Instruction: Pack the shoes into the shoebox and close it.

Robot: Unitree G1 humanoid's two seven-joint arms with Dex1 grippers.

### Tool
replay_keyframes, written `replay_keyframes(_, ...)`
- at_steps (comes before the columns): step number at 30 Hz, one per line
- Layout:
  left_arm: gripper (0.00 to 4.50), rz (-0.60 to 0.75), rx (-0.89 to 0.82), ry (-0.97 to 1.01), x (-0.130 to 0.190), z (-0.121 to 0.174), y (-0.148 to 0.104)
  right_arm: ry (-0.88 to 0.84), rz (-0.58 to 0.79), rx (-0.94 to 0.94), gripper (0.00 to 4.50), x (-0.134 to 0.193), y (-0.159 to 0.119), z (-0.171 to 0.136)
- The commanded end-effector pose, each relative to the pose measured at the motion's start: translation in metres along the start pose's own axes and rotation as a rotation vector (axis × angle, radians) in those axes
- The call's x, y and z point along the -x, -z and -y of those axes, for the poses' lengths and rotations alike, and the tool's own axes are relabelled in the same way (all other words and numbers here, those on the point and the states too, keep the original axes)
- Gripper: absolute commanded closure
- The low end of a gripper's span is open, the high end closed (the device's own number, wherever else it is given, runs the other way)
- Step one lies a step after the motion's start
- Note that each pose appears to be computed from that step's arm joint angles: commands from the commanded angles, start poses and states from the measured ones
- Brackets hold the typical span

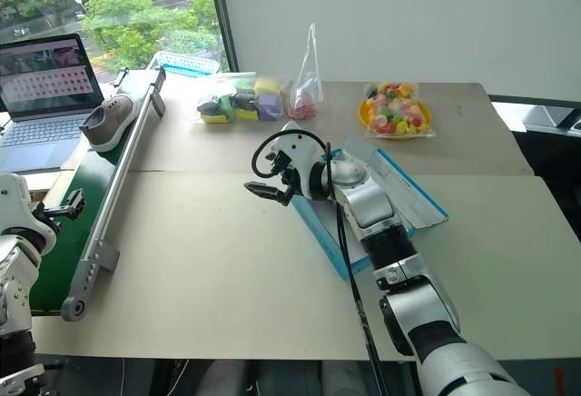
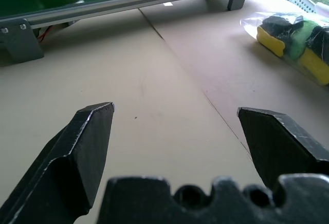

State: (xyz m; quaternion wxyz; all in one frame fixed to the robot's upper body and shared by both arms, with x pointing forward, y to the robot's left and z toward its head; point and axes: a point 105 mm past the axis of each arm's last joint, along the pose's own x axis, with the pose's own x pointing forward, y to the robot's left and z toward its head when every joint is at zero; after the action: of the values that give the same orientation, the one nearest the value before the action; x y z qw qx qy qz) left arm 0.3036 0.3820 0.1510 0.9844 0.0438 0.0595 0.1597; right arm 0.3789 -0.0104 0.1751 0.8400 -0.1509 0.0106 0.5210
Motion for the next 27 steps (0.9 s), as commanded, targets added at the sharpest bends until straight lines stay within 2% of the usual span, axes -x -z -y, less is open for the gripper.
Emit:
replay_keyframes(1, 0.04, 0.060, -0.044, 0.019, -0.005, -0.002, -0.013, 0.018, 0.052, 0.022, 0.00, 0.009, -0.016, 0.004)
replay_keyframes(7, 0.04, 0.028, -0.046, 0.066, -0.012, -0.003, 0.004, 0.058, 0.031, 0.015, 0.00, 0.018, -0.012, 0.007)
replay_keyframes(19, 0.04, -0.004, 0.022, 0.089, -0.031, 0.001, 0.014, 0.116, 0.011, 0.006, 0.00, 0.035, -0.007, 0.012)
replay_keyframes(22, 0.75, -0.029, 0.036, 0.081, -0.033, -0.001, 0.020, 0.127, 0.005, 0.008, 0.00, 0.037, -0.008, 0.013)
replay_keyframes(25, 1.79, -0.017, 0.047, 0.103, -0.033, 0.004, 0.019, 0.136, 0.000, 0.010, 0.00, 0.039, -0.008, 0.015)
replay_keyframes(27, 1.93, -0.001, 0.062, 0.114, -0.035, 0.008, 0.013, 0.138, -0.004, 0.011, 0.00, 0.040, -0.009, 0.016)
